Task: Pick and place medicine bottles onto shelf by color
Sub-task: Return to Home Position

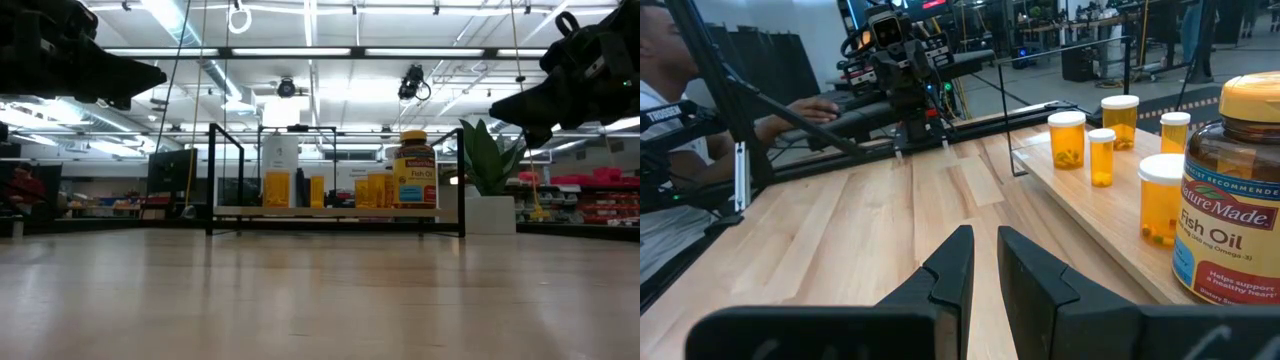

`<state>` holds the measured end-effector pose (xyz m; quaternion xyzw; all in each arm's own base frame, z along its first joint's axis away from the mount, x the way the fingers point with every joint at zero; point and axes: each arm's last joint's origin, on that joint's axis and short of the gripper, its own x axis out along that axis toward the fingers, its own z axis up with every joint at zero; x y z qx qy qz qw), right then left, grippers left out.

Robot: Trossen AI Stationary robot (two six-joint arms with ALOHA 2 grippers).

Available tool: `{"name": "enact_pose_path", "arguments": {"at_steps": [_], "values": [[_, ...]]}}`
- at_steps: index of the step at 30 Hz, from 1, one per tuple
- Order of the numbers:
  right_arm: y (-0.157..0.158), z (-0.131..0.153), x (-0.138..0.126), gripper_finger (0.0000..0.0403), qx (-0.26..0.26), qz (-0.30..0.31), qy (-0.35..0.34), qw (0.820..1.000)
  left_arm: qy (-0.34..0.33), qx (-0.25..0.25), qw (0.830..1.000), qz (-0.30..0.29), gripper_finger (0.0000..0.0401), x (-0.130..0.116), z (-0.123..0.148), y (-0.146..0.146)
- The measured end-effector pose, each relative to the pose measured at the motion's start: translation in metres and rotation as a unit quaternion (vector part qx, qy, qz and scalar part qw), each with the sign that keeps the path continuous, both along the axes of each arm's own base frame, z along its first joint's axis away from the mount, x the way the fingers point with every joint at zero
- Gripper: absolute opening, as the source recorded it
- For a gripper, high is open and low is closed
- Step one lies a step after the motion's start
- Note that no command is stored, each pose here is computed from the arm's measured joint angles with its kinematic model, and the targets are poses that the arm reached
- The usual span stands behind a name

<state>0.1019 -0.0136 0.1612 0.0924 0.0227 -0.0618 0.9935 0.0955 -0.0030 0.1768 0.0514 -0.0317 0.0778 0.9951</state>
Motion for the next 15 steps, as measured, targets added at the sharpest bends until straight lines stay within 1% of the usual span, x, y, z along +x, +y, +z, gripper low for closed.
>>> {"name": "enact_pose_path", "arguments": {"at_steps": [8, 15], "values": [[0.0000, 0.0000, 0.0000, 0.0057, 0.000, 0.000, 0.000, 1.000, 0.000, 0.000, 1.000, 0.000, 0.0085, 0.0000, 0.0000, 0.0000], [0.0000, 0.0000, 0.0000, 0.0057, 0.000, 0.000, 0.000, 1.000, 0.000, 0.000, 1.000, 0.000, 0.0092, 0.0000, 0.0000, 0.0000]]}}
